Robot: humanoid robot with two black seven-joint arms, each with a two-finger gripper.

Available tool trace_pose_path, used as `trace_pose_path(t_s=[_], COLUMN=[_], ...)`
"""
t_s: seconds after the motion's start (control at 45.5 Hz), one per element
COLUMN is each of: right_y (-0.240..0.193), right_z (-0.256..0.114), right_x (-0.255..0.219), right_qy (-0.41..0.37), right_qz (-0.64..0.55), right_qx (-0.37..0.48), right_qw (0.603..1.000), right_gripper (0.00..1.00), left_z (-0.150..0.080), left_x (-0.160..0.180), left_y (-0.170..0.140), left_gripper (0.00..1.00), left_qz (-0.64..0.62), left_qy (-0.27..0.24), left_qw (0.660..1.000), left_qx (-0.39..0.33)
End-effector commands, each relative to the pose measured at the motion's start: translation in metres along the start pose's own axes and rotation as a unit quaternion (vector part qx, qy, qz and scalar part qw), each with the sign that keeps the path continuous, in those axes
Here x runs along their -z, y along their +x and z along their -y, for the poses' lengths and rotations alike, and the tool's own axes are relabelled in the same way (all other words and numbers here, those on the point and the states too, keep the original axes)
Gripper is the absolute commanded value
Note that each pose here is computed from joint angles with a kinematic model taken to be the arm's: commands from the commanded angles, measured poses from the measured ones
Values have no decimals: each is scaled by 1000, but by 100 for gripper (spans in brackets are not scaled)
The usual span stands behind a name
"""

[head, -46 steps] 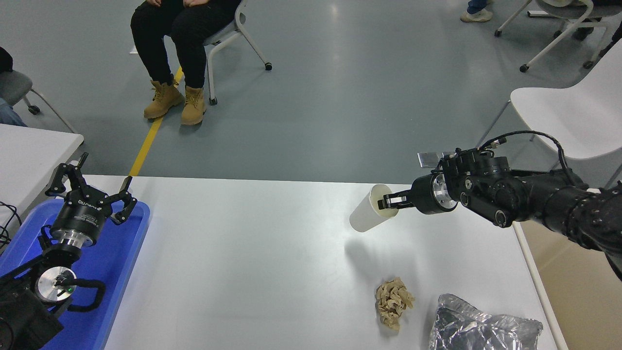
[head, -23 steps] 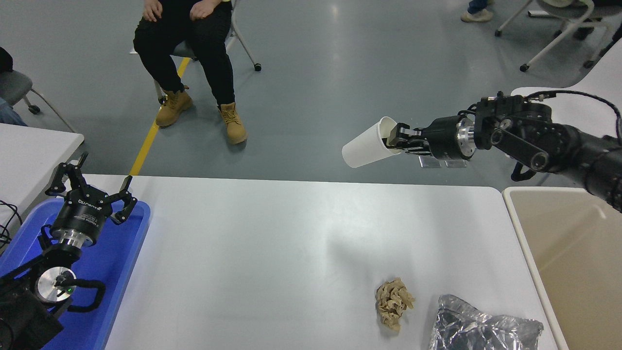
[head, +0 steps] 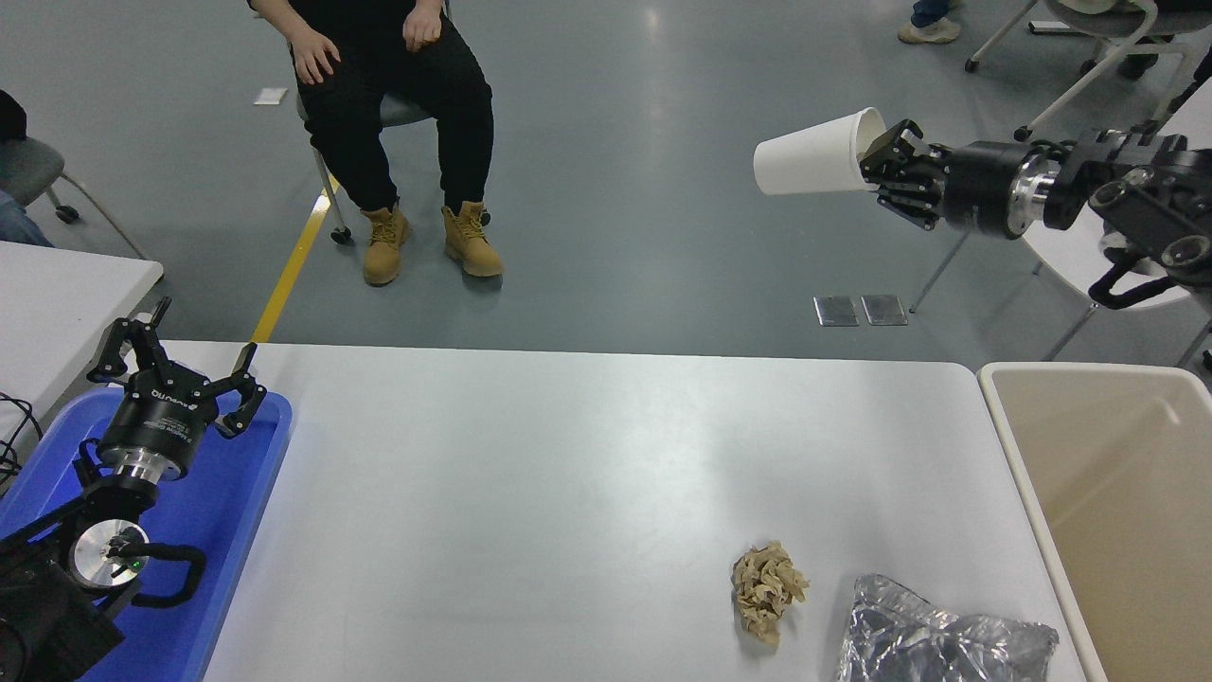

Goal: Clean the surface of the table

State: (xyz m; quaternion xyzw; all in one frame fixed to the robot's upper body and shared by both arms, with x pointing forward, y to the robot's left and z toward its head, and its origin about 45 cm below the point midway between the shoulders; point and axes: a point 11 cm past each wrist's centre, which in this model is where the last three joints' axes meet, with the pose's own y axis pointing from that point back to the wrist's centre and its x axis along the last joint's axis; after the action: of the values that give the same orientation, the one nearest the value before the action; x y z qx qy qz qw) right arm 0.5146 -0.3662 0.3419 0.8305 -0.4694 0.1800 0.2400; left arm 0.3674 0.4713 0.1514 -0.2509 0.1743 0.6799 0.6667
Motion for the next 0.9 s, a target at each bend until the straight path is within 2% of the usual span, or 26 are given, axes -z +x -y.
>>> trace_pose_path(t_s=[0.0,0.198,0.505,0.879], right_y=[45,67,82,64], right_z=[-49,-99,-164,-223], right_x=[-50,-96,-153,-217], right_qy=[-42,-113,-244,-399], right_qz=[31,8,-27,-46], right_qx=[-114,-195,-276,-306], right_qw=[992,974,929,863], right_gripper=[0,0,0,0], left_z=[0,0,0,0], left_x=[0,0,0,0], left_y=[0,0,0,0], left_gripper=[100,100,100,100], left_qz=[0,0,0,0], left_qy=[-1,-1,0,0], left_qw=[1000,1000,1000,1000], left_qx=[0,0,0,0])
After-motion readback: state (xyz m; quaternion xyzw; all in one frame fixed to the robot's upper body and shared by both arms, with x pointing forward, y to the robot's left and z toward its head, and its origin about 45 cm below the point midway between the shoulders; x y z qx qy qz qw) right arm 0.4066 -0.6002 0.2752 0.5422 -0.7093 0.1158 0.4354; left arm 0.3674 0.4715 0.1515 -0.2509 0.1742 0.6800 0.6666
